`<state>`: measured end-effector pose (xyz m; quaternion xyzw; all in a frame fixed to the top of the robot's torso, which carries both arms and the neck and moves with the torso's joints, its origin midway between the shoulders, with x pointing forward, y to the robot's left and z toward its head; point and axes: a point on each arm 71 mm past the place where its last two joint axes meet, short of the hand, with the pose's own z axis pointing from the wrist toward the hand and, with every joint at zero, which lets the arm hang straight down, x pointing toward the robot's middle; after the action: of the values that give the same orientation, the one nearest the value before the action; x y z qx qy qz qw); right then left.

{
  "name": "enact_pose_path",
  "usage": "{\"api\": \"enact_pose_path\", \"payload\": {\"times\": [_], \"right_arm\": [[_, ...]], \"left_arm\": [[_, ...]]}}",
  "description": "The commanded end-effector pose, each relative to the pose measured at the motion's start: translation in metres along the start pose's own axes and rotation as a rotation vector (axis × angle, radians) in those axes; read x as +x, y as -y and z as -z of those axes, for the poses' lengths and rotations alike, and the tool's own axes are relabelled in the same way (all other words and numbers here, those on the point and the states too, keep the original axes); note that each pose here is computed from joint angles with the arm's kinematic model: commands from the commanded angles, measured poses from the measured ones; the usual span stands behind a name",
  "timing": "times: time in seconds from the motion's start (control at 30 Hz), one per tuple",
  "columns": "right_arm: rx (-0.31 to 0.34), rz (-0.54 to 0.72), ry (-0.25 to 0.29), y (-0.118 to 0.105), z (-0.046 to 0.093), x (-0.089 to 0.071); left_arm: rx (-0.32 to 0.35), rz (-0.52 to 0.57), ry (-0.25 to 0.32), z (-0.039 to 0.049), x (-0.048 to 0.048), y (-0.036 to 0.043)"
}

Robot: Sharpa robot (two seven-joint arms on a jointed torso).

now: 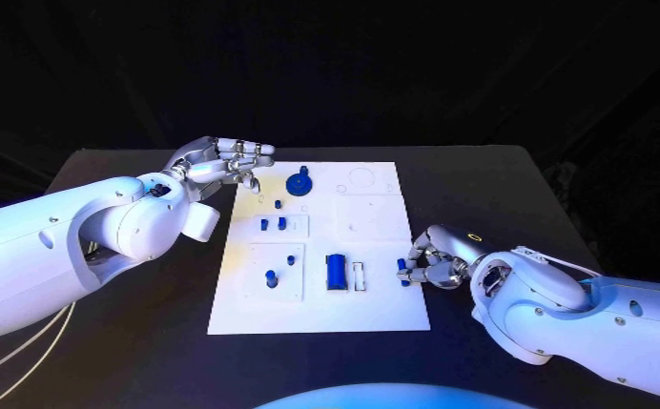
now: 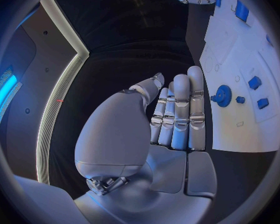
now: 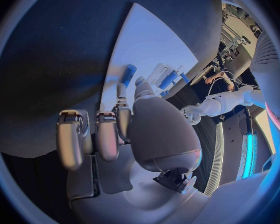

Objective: Assemble the parts on the task board

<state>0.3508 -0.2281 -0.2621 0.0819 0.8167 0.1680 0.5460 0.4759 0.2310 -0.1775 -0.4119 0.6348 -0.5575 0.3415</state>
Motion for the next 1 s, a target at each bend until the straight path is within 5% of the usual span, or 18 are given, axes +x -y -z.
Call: {"api": "enact_pose_path", "payload": {"times": [0.03, 1.0], "right_arm": [[0.009, 0.02, -0.003, 0.0, -0.002, 0.003], [0.003, 0.257, -0.051, -0.012, -0.013, 0.028]], "left_arm": [[0.009, 0.005, -0.024, -0.0001, 0.0032, 0.0011], [-0.002, 0.006, -0.033, 0.0014, 0.0026, 0.0004]]}}
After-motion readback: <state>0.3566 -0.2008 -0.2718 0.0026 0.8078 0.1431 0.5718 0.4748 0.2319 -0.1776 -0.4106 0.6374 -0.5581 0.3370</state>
